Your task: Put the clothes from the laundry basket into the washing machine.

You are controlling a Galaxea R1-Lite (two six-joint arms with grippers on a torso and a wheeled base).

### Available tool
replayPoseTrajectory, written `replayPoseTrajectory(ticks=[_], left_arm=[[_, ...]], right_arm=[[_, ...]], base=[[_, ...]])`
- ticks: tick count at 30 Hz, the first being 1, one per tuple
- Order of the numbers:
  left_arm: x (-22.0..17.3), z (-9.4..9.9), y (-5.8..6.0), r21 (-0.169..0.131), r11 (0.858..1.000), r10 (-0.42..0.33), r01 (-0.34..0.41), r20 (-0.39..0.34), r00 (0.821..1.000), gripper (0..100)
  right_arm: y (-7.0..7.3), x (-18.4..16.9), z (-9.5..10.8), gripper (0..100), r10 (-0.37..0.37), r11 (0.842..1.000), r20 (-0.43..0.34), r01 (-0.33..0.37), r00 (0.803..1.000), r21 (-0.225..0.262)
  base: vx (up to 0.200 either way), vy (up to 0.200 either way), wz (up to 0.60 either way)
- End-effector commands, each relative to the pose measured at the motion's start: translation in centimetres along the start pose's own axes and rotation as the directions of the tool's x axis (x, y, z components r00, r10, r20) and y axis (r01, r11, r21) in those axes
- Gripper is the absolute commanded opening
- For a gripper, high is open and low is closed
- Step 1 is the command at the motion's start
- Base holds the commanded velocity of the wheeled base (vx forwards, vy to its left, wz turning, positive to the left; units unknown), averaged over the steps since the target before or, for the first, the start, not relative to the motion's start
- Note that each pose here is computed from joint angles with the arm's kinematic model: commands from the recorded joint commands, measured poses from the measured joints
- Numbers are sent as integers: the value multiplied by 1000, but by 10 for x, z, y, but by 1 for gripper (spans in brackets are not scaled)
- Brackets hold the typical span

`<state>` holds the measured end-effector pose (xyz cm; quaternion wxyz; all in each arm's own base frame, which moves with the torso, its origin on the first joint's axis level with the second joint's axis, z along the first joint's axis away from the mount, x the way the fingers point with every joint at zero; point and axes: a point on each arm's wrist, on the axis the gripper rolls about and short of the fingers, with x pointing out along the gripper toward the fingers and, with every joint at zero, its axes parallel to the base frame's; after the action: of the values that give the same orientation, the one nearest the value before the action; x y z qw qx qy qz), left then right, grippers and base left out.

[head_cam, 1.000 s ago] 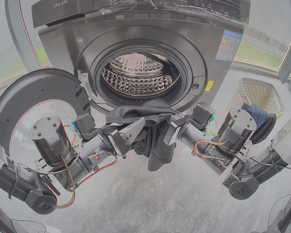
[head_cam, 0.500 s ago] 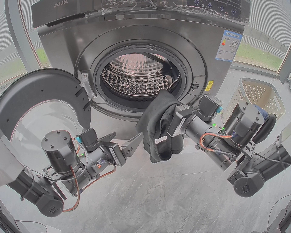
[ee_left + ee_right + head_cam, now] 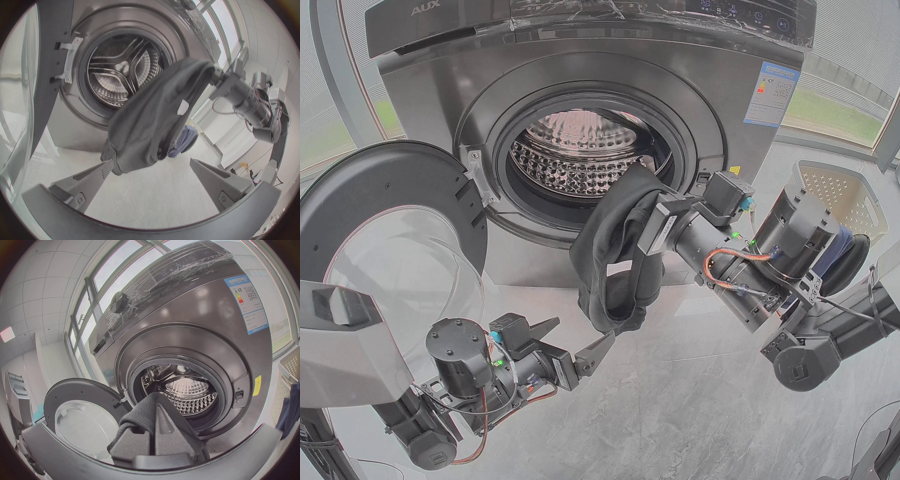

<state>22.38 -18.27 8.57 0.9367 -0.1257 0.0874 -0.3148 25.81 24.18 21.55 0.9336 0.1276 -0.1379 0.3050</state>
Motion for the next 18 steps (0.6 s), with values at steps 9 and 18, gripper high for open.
replayPoseTrajectory(ticks=[9,18], left_arm=[[29,-34,7,6,1000,-26,27,-93,995,100],[66,-47,13,7,1000,-27,27,-64,998,100]], right_arm=[[4,3,-4,0,10,1000,-2,-9,1000,18],[7,2,-4,0,4,999,-2,-4,1000,32]], base=[[0,0,0],[0,0,0]])
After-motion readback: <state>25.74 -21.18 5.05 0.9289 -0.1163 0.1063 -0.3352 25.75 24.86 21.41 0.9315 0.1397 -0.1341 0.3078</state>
